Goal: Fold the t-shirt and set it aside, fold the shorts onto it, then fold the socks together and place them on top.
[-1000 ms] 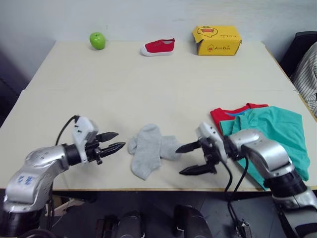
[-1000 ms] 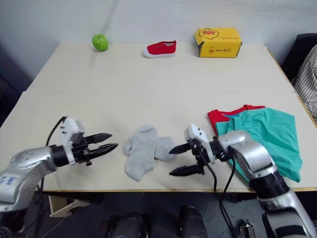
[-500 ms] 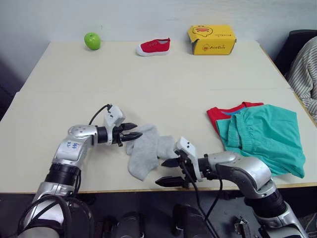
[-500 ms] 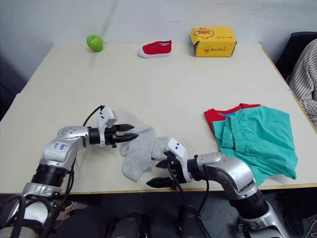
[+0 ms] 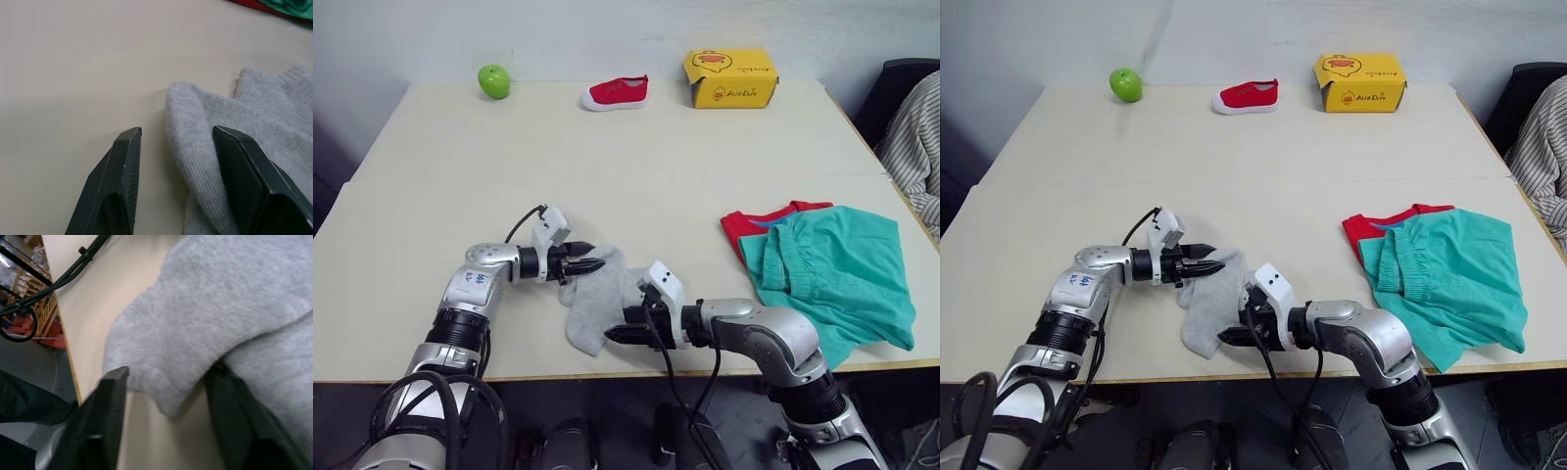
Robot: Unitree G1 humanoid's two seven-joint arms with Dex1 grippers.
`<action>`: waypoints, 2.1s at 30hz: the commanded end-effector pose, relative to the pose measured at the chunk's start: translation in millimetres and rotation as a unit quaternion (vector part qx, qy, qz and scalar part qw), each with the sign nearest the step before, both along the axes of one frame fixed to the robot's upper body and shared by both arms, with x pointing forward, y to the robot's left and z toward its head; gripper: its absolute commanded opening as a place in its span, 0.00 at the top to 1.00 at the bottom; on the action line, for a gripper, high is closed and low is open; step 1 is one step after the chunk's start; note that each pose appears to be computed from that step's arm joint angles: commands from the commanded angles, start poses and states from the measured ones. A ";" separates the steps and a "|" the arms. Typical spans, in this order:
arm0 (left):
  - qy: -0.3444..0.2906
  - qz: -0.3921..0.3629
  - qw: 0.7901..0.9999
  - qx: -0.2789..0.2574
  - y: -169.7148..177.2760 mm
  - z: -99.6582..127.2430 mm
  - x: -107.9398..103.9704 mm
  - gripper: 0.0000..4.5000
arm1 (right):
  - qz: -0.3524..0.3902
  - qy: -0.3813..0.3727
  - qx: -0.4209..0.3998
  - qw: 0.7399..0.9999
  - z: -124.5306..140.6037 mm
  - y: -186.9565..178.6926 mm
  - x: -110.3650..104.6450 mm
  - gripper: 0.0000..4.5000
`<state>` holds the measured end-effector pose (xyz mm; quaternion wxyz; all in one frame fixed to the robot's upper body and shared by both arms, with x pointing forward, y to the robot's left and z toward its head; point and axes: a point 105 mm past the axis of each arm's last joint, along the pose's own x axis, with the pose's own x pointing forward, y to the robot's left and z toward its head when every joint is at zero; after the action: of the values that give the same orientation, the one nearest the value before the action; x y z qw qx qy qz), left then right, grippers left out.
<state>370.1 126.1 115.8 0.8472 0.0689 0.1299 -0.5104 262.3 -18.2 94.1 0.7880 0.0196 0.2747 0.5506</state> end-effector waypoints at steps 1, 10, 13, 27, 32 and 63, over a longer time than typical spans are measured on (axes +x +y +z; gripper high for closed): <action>-0.029 -0.005 0.999 -0.021 -5.2 17.2 3.1 0.67 | 0.005 -0.005 0.000 1.000 0.6 0.6 -1.3 0.82; -0.069 0.020 0.995 -0.072 4.7 40.5 -11.7 0.99 | 0.045 0.004 0.022 0.999 25.2 -16.5 -5.1 1.00; -0.089 0.033 0.992 -0.078 6.6 50.7 -22.0 0.99 | 0.065 0.004 0.028 0.998 43.6 -30.7 -0.5 1.00; -0.107 0.212 0.965 -0.113 30.0 34.7 -81.8 0.99 | 0.073 -0.018 -0.058 0.995 56.6 -77.7 62.3 1.00; -0.078 0.273 0.952 -0.114 32.2 11.1 -83.7 0.99 | 0.098 -0.001 -0.060 0.993 45.2 -68.1 60.5 1.00; -0.035 0.067 0.997 -0.028 36.1 18.4 -48.7 0.49 | -0.008 0.041 0.003 0.999 23.1 -62.5 -7.6 0.30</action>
<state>319.5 165.2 129.1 0.8874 0.0454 0.1038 -0.4470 258.2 -84.8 111.9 0.7804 0.0433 0.3164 0.5376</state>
